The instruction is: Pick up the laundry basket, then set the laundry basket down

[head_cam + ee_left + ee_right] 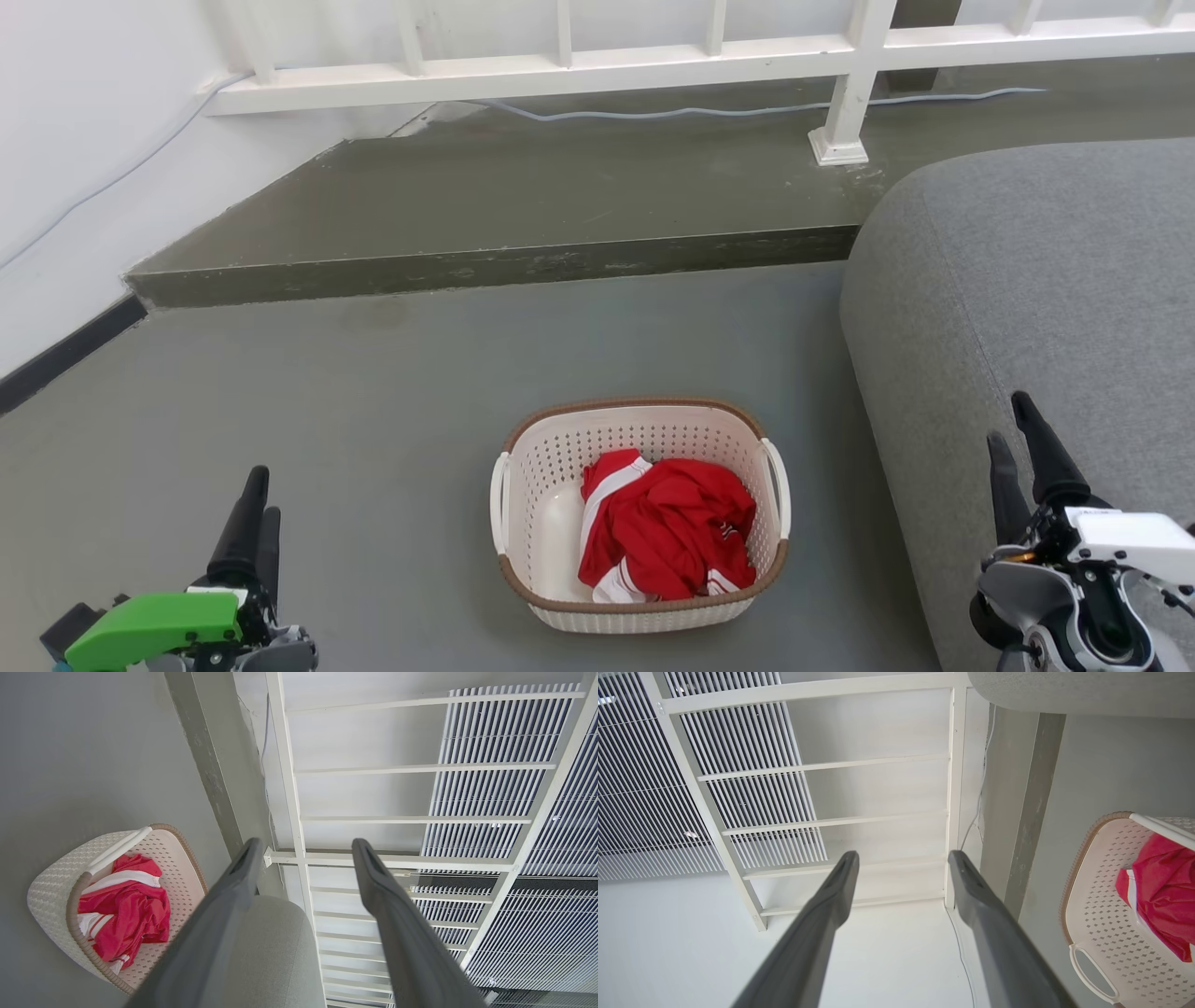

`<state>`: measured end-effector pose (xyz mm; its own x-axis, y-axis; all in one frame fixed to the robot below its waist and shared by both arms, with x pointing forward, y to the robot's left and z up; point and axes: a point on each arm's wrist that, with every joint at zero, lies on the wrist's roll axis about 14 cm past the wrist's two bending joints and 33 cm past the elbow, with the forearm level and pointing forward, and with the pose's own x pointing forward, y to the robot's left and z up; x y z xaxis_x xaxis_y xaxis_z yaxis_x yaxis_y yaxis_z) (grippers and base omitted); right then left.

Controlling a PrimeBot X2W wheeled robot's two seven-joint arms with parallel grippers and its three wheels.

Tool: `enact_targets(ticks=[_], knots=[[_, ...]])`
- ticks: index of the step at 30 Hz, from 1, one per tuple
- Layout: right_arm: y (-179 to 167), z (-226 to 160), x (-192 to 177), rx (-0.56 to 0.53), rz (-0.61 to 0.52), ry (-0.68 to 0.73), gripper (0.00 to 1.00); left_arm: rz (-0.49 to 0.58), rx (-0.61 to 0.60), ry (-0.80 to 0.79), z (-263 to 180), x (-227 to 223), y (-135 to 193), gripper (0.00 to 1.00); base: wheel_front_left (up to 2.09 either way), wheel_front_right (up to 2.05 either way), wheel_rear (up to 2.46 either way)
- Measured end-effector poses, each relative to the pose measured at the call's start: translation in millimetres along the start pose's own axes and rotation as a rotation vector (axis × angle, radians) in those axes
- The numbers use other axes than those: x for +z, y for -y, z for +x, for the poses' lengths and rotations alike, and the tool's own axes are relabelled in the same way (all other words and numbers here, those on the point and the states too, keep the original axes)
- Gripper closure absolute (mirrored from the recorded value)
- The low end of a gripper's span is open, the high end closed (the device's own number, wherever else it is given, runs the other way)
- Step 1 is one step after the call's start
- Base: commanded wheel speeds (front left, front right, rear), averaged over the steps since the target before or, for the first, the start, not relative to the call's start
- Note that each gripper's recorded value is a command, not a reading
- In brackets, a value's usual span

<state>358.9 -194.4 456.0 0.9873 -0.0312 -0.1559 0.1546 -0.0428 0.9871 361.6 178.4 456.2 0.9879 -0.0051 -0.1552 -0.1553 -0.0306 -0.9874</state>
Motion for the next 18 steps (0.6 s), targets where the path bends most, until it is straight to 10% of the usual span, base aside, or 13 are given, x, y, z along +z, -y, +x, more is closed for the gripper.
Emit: enact_targets(ticks=[18], knots=[[-31,6,-20,0.097,-0.214,-0.051,0.0,0.249,-0.048,-0.016,3,-8,15,0.0,0.0,0.0,0.0]])
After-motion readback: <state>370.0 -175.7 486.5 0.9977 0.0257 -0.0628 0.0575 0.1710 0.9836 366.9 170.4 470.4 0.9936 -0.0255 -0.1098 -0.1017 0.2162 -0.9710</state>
